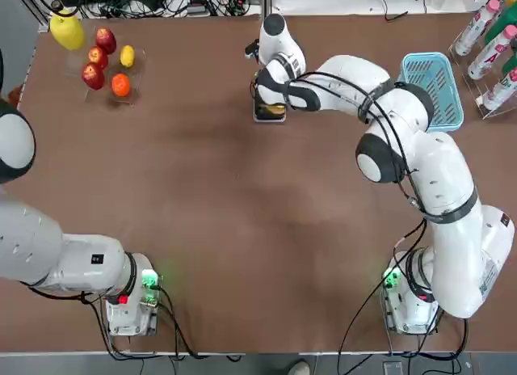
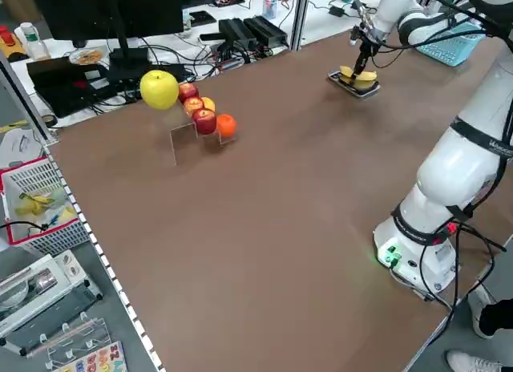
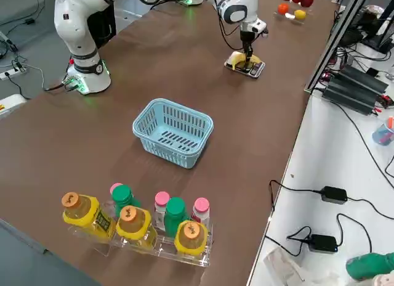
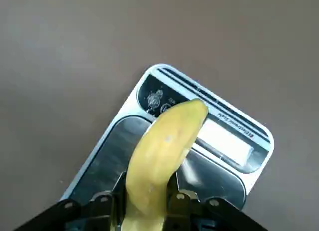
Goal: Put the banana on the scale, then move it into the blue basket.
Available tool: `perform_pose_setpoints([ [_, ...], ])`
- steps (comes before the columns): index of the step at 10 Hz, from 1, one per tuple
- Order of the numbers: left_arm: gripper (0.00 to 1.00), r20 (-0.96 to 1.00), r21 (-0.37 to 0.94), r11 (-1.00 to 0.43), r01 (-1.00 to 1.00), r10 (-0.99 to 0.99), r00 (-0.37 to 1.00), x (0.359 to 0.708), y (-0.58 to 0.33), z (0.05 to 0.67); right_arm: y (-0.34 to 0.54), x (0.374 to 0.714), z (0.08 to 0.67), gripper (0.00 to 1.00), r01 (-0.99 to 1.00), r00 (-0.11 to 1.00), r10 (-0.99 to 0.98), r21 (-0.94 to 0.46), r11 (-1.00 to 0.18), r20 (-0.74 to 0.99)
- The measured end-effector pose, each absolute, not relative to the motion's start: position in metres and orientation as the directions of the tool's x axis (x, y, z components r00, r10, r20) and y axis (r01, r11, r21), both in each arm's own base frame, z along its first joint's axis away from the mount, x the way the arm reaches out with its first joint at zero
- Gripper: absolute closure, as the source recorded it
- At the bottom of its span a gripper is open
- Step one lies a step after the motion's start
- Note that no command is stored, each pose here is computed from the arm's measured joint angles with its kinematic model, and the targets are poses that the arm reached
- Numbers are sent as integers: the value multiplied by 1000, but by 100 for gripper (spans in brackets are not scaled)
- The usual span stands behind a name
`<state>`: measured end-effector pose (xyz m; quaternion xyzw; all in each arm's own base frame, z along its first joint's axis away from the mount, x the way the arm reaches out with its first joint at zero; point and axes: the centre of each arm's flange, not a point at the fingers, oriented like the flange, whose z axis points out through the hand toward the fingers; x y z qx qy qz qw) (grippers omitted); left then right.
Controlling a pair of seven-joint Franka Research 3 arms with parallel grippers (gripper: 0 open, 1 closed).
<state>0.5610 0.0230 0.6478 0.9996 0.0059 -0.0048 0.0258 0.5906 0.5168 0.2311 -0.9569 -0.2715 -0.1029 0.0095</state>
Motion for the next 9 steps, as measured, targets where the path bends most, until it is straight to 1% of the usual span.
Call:
perform_pose_setpoints([
  [1, 0, -9, 52, -999, 10, 10, 1000, 561, 19, 649, 511, 596, 242, 70, 507, 839, 502, 34, -861, 211],
  [2, 0, -10, 52, -999, 12, 12, 1000, 561, 15, 649, 497, 605, 257, 73, 484, 851, 479, 33, -874, 213],
  [4, 0, -14, 52, -999, 12, 11, 1000, 562, 12, 648, 429, 632, 309, 73, 408, 895, 409, 43, -912, 178],
  [6, 0, -18, 45, -999, 4, 3, 1000, 562, 8, 646, 312, 653, 388, 73, 370, 918, 375, 62, -927, 133],
  [7, 0, -19, 43, -999, -2, -3, 1000, 562, 6, 646, 228, 655, 427, 73, 358, 926, 363, 66, -931, 102],
  [8, 0, -19, 43, -999, -10, -11, 1000, 563, 1, 646, 144, 648, 457, 73, 329, 941, 332, 58, -943, 61],
  [9, 0, -19, 43, -999, -21, -22, 1000, 563, -5, 646, 70, 633, 479, 73, 284, 958, 285, 44, -958, 19],
])
